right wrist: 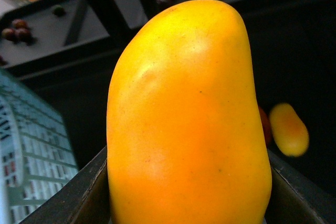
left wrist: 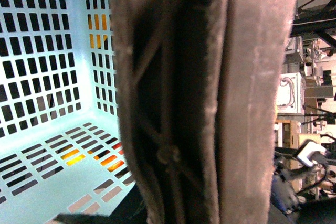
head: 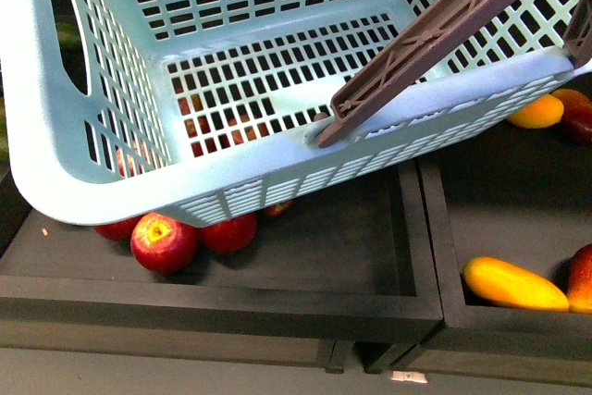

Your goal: Pick mango and avocado into basket

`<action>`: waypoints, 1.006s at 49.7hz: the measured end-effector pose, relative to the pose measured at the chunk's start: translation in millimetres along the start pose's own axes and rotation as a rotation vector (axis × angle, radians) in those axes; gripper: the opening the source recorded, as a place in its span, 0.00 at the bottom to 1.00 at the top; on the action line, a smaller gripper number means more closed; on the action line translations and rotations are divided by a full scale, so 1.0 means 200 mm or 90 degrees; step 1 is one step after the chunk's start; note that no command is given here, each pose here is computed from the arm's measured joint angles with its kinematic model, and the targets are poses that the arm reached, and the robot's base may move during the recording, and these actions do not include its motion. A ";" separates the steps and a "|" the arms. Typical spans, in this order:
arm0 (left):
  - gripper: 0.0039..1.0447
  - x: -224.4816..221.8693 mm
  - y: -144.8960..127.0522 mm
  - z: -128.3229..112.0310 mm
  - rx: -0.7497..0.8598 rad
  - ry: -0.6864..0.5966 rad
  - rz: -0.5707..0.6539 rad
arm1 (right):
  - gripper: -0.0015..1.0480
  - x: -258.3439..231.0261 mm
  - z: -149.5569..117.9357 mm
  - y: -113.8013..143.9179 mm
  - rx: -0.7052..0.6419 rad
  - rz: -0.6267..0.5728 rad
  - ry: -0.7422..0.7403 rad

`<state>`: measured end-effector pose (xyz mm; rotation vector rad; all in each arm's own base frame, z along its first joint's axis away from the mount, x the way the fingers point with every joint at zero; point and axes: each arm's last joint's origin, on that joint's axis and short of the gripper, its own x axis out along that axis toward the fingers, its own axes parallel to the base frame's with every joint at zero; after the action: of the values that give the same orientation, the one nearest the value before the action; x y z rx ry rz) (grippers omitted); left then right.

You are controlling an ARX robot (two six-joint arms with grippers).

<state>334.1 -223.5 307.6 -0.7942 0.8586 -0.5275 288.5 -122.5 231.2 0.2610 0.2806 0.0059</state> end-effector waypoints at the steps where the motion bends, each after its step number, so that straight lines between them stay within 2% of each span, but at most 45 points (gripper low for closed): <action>1: 0.14 0.00 0.00 0.00 0.000 0.000 0.000 | 0.62 -0.01 0.01 0.01 -0.001 0.005 -0.004; 5: 0.14 0.00 0.00 0.00 -0.001 0.000 -0.001 | 0.62 -0.05 0.04 0.11 -0.008 0.039 -0.018; 18: 0.14 0.00 0.00 0.00 0.002 0.000 -0.001 | 0.61 -0.08 0.04 0.43 -0.039 0.169 -0.025; 35: 0.14 0.00 0.00 0.00 0.003 -0.002 0.000 | 0.61 -0.03 -0.03 0.71 -0.076 0.264 -0.008; 50: 0.14 0.00 0.00 0.00 0.003 -0.001 0.000 | 0.61 0.05 -0.16 0.87 -0.107 0.304 0.039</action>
<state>333.9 -223.4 308.0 -0.7908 0.8557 -0.5286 294.4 53.1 243.8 0.1560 0.2720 0.5074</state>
